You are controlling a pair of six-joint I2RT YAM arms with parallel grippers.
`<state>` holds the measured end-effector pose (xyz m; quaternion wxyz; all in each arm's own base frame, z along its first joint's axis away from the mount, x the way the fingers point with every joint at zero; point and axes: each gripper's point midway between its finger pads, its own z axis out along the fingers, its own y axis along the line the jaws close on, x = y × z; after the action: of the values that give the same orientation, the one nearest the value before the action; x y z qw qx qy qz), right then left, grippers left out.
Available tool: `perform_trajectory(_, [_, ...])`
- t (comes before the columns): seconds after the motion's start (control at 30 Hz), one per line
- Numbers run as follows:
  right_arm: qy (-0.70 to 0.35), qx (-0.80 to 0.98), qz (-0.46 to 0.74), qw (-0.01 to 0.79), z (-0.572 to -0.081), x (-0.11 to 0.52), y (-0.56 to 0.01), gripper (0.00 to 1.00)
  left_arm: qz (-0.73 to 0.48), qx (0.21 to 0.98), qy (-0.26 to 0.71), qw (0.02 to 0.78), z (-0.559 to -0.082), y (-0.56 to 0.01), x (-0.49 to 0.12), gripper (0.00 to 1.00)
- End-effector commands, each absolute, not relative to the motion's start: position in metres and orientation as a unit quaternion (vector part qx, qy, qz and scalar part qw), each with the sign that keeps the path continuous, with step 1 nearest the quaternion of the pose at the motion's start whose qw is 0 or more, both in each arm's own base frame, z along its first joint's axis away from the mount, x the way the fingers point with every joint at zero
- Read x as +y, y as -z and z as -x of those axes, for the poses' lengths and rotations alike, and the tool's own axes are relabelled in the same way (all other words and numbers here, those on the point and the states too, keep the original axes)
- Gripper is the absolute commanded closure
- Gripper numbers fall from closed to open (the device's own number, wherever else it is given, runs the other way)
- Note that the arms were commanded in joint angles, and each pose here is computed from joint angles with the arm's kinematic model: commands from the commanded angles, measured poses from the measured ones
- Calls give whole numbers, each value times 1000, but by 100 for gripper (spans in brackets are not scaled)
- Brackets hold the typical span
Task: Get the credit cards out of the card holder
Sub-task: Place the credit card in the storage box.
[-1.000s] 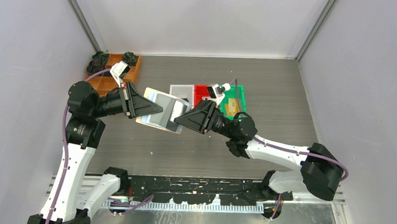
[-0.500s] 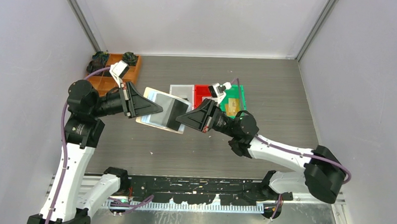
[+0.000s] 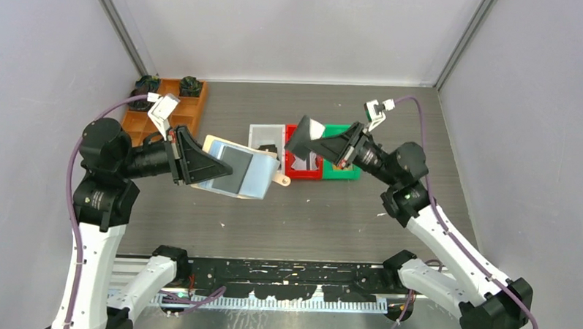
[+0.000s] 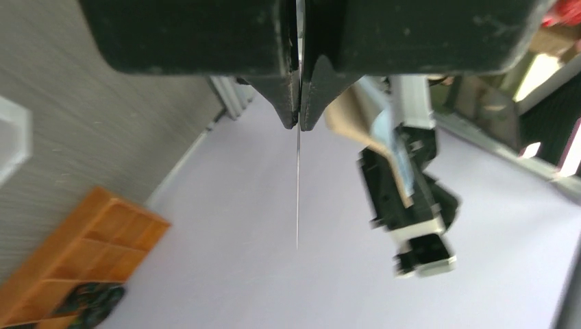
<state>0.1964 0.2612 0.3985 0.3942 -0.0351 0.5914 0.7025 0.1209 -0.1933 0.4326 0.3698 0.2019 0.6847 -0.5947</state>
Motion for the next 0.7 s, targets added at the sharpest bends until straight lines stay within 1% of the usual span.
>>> perform_trajectory(0.0, [-607,686,33,400,-235,261,-368,99,-246,655,599,388,-101,-447,-192,100])
perform_trajectory(0.13, [-543,759,9,358,-280,279,-322,99,-249,650,604,387,-92,-450,-191,100])
perform_trajectory(0.23, [-507,792,20,340,-306,303,-290,99,-248,647,606,391,-90,-452,-191,100])
perform_trajectory(0.37, [-437,845,64,302,-328,343,-242,99,-244,648,608,389,-91,-450,-191,100])
perform_trajectory(0.43, [-420,858,69,287,-341,357,-224,99,-245,648,608,387,-90,-449,-191,100])
perform_trajectory(0.67, [-365,889,81,265,-381,382,-173,99,-248,647,609,386,-88,-447,-191,100])
